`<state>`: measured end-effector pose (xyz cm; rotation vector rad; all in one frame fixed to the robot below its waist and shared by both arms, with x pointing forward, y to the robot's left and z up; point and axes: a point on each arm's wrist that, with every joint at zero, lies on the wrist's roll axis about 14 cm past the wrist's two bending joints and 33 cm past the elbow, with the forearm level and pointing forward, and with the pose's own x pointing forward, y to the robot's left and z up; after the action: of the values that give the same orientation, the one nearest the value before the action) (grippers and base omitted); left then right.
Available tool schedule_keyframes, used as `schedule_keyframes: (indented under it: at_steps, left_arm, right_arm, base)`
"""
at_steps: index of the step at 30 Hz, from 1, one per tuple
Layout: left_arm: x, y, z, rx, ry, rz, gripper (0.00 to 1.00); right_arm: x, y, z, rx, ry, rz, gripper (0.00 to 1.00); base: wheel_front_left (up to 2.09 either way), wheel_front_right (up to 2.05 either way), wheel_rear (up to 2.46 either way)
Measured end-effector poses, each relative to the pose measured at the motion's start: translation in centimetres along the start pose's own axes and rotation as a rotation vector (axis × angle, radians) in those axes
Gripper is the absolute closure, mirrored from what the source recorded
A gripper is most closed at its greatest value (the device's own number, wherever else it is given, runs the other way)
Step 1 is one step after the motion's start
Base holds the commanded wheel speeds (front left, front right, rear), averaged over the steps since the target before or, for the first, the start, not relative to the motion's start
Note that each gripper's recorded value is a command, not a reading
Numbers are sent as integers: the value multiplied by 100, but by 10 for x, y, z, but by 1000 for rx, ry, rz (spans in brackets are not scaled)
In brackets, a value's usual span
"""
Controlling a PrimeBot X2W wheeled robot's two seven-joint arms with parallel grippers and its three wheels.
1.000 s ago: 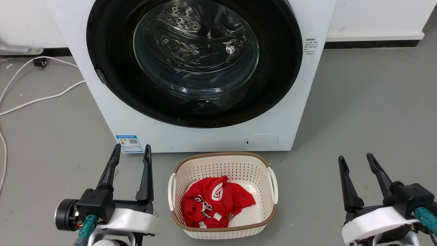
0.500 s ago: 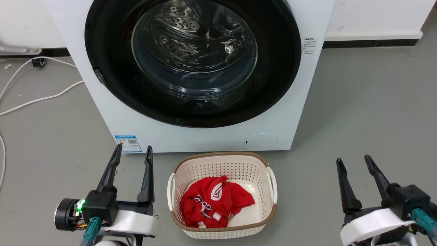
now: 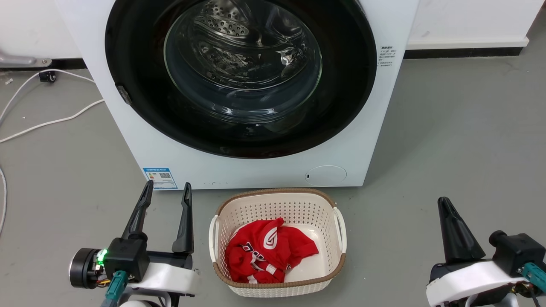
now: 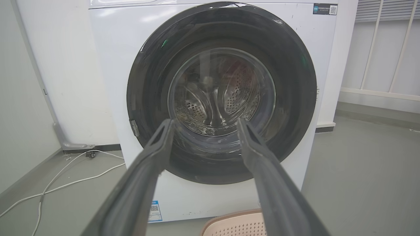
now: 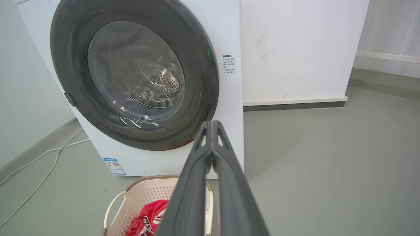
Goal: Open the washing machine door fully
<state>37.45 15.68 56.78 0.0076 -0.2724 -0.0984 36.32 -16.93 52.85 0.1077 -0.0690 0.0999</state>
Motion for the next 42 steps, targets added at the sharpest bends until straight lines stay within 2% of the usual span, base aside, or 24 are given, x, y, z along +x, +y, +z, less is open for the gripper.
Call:
schedule_keyframes:
  at_steps: [2, 5, 10, 15, 16, 17, 18, 19, 21, 25, 29, 30, 37, 42]
  left_arm:
    - [0, 0, 0, 0, 0, -1, 0]
    - [0, 0, 0, 0, 0, -1, 0]
    - [-1, 0, 2, -4, -4, 0, 0]
    - [-1, 2, 2, -12, -6, 4, 0]
    - [-1, 3, 2, -12, -4, 6, 0]
    - [-1, 3, 1, -12, -4, 8, 0]
    - [-1, 3, 1, -12, -4, 8, 0]
    - [0, 4, 1, -13, -4, 11, 0]
    - [1, 5, 0, -14, -2, 13, 0]
    - [9, 6, -1, -15, -6, 16, 0]
    - [13, 7, -3, -16, -5, 16, 0]
    - [17, 8, -4, -16, -7, 15, 0]
    - [34, 11, -9, -11, -13, 8, 0]
    - [46, 13, -13, -4, -16, 2, 0]
  right_arm:
    - [0, 0, 1, 23, -12, -3, 100]
    - [0, -4, 2, 155, -38, -22, 100]
    - [-2, -14, -4, 620, -96, -102, 100]
    - [0, -23, -3, 1033, -169, -174, 100]
    - [4, -28, 1, 1181, -209, -193, 100]
    - [5, -31, 6, 1252, -235, -200, 100]
    - [5, -31, 6, 1252, -235, -200, 100]
    - [9, -40, 14, 1379, -289, -212, 100]
    - [15, -52, 26, 1496, -358, -217, 100]
    - [34, -72, 42, 1603, -422, -199, 100]
    - [53, -92, 55, 1624, -452, -190, 100]
    - [72, -98, 64, 1624, -441, -164, 100]
    - [149, -93, 88, 1553, -280, -58, 100]
    - [199, -76, 103, 1430, -127, 20, 100]
  base:
    - [0, 0, 0]
    - [0, 0, 0]
    - [0, 0, 0]
    - [0, 0, 0]
    - [0, 0, 0]
    - [0, 0, 0]
    - [0, 0, 0]
    - [0, 0, 0]
    - [0, 0, 0]
    - [0, 0, 0]
    - [0, 0, 0]
    - [0, 0, 0]
    - [0, 0, 0]
    - [0, 0, 0]
